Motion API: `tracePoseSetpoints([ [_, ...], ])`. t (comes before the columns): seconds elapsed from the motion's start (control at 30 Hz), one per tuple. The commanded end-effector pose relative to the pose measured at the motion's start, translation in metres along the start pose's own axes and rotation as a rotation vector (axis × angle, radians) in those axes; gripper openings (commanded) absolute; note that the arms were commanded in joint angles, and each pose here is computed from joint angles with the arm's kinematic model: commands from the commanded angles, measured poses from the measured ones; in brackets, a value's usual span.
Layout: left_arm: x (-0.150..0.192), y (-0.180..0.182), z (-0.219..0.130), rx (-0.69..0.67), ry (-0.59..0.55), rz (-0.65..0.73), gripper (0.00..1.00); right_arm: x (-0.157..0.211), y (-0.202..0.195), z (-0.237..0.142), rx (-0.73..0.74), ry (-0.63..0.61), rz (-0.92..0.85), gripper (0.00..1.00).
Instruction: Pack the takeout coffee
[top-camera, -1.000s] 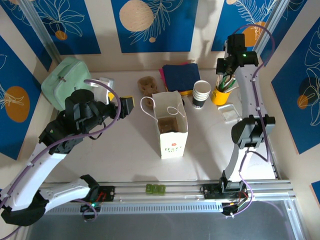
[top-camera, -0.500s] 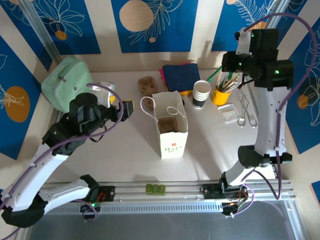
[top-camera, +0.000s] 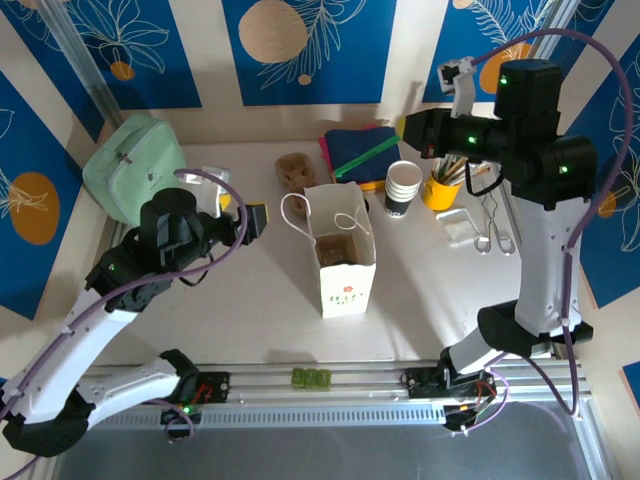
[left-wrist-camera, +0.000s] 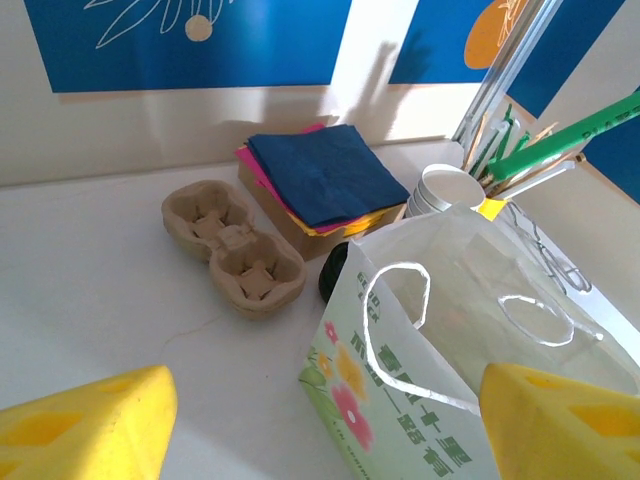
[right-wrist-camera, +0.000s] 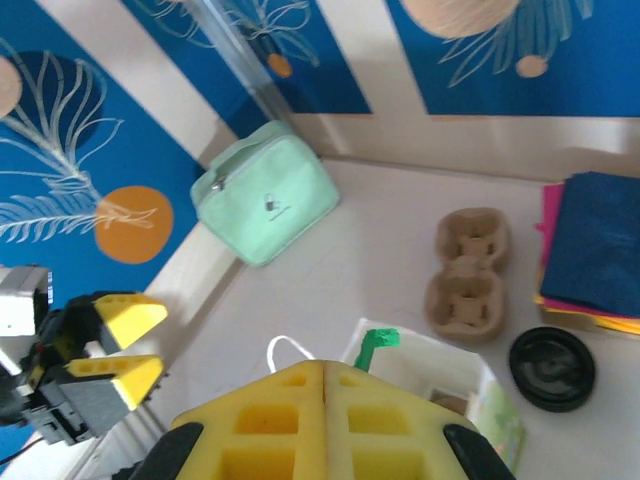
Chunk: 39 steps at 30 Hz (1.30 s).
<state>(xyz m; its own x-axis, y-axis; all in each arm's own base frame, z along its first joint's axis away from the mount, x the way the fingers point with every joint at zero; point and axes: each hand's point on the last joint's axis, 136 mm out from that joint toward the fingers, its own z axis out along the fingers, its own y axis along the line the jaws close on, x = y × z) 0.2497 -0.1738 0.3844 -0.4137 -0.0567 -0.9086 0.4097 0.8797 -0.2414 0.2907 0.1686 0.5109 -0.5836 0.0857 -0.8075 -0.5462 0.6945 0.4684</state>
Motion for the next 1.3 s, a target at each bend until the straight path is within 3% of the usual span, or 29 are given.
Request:
tracePoseSetpoints([
  [0.0, -0.006, 0.002, -0.009, 0.003, -0.024, -0.024, 0.8, 0.007, 0.007, 0.026, -0.077, 0.069, 0.039, 0.0],
  [0.53, -0.003, 0.006, -0.014, -0.01, -0.022, -0.022, 0.8, 0.088, -0.011, 0.123, 0.059, 0.361, -0.052, 0.0],
  [0.83, -0.002, 0.007, -0.015, -0.017, -0.019, -0.02, 0.8, 0.12, -0.022, 0.166, 0.167, 0.438, -0.139, 0.0],
  [0.97, 0.0, 0.007, -0.012, -0.019, -0.009, -0.015, 0.81, 0.122, -0.021, 0.173, 0.164, 0.439, -0.137, 0.12],
  [1.27, 0.01, -0.002, 0.005, 0.012, 0.063, -0.008, 0.81, 0.095, -0.036, 0.164, 0.28, 0.335, -0.201, 0.54],
])
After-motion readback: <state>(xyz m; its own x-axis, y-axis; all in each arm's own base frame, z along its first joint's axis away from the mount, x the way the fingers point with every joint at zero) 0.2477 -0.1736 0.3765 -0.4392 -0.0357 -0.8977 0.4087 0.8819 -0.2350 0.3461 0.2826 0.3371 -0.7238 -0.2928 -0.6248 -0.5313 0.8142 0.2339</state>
